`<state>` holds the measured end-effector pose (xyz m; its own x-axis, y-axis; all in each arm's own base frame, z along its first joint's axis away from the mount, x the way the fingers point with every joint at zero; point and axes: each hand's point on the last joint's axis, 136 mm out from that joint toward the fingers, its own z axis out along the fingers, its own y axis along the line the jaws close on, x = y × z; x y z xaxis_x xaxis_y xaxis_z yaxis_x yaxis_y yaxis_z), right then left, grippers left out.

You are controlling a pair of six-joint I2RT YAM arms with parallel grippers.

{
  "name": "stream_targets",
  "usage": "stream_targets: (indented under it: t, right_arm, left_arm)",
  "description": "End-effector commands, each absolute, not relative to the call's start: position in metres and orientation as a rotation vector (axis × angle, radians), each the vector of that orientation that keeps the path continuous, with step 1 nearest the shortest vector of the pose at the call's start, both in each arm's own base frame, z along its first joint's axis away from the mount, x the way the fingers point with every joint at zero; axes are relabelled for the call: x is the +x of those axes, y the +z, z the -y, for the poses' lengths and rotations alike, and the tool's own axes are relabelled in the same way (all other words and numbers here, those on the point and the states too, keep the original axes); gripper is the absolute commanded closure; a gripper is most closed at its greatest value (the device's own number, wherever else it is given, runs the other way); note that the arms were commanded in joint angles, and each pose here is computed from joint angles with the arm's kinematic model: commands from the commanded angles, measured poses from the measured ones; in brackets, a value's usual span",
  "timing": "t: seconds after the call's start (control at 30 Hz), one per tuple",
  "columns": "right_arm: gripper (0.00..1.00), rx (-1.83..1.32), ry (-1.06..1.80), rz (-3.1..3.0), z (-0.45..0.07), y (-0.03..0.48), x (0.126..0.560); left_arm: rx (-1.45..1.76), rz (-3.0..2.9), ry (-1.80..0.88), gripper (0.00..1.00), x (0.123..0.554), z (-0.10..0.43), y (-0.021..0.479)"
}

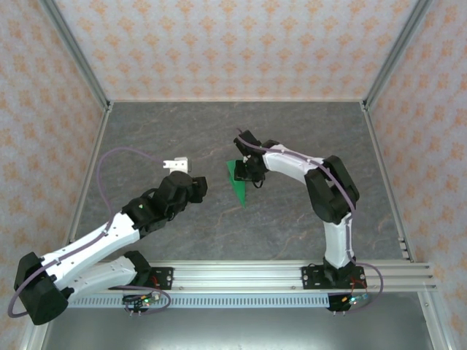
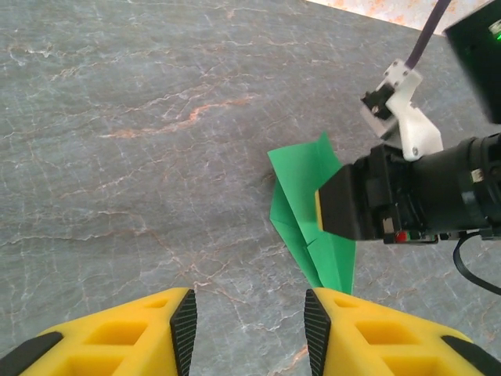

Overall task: Fold a paper plane with a square sheet of paper (fold left side to right side)
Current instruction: Move the paper plane to the top-center of the table.

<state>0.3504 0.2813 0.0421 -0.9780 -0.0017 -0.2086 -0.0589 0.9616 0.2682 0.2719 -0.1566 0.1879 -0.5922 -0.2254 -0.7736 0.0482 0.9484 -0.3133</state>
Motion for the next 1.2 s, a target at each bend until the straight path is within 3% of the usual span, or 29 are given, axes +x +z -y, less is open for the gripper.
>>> stream_targets:
  t: [0.0,0.07,0.33,0.43,0.67,0.97,1.17]
  right_arm:
    - [0.79,-0.013,0.332,-2.917,-0.27,0.04,0.35]
    - [0.99,-0.042,0.378,-2.909,-0.276,0.044,0.348]
    - [1.0,-0.053,0.907,-2.731,-0.3,0.098,0.342]
    - [1.0,0.018,1.054,-2.718,-0.292,0.085,0.339]
    - [1.0,0.141,1.002,-2.817,-0.249,0.023,0.335]
    - [0.66,0.085,0.367,-2.872,-0.178,0.055,0.327]
    - [0.57,0.057,0.129,-2.817,-0.171,0.095,0.303]
  left_arm:
    - [-0.175,-2.164,-0.311,0.55,0.271,0.14,0.184]
    - [-0.175,-2.163,-0.311,0.55,0.271,0.14,0.184]
    - [-0.174,-2.16,-0.31,0.55,0.27,0.139,0.187]
    - [-0.177,-2.154,-0.305,0.54,0.269,0.137,0.188]
    - [-0.17,-2.152,-0.302,0.52,0.268,0.136,0.19]
    - [-0.156,-2.13,-0.321,0.43,0.271,0.139,0.197]
    - [-0.148,-2.109,-0.352,0.36,0.273,0.144,0.2]
